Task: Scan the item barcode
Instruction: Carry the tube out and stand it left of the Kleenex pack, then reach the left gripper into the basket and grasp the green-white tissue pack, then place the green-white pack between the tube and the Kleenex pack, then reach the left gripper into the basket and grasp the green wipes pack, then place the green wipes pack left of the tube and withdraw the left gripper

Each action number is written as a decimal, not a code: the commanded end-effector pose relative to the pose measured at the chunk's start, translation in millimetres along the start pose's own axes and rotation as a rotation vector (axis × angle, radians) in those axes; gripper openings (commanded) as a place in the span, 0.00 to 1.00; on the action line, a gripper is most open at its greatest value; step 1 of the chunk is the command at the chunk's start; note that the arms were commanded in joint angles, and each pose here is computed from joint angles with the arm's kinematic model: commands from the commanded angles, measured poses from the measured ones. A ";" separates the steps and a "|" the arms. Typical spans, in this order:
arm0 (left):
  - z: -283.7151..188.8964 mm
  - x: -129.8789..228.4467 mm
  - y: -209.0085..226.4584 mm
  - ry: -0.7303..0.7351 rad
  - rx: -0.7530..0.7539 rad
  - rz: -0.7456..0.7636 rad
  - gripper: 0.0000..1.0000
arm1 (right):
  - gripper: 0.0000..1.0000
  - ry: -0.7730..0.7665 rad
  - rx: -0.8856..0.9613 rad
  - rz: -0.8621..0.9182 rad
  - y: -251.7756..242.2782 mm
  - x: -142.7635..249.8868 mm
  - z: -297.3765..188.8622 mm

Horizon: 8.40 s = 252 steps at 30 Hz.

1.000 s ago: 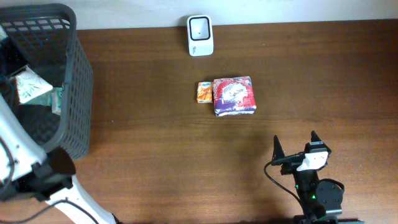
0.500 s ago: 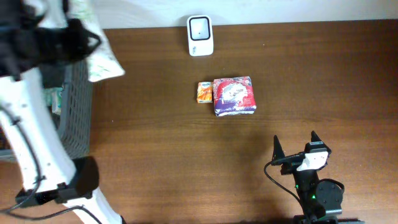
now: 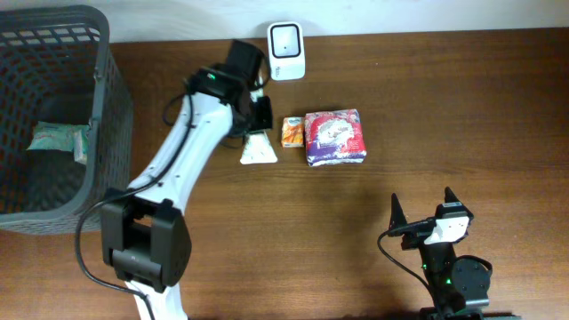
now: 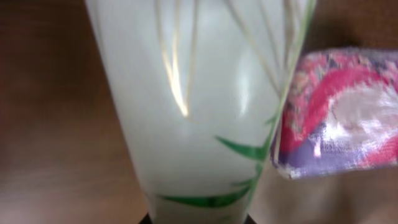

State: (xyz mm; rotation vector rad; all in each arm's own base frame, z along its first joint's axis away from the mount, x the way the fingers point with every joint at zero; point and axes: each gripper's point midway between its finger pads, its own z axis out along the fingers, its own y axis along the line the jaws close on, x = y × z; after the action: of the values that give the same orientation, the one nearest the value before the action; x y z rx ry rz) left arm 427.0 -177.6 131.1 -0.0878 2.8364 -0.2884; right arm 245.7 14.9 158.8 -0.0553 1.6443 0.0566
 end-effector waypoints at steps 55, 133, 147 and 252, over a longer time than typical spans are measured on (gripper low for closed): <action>-146.2 -23.3 410.9 -0.378 -0.430 -0.270 0.82 | 0.99 0.005 0.006 0.008 -1.3 3.2 0.2; 34.2 4.7 -54.8 -0.035 0.184 -0.027 0.00 | 0.99 0.005 0.006 0.008 -1.3 3.2 0.2; 76.6 27.8 -65.0 0.070 0.182 -0.057 0.63 | 0.99 0.005 0.006 0.008 -1.3 3.2 0.2; -66.5 -26.6 53.7 -0.089 -0.033 0.265 0.02 | 0.99 0.004 0.006 0.008 -1.3 3.0 0.2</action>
State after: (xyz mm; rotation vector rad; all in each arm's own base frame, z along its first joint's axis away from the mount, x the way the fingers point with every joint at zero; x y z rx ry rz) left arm 424.9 -108.7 248.7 0.1879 2.5863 -0.3694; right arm 245.7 14.9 158.8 -0.0559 1.6443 0.0566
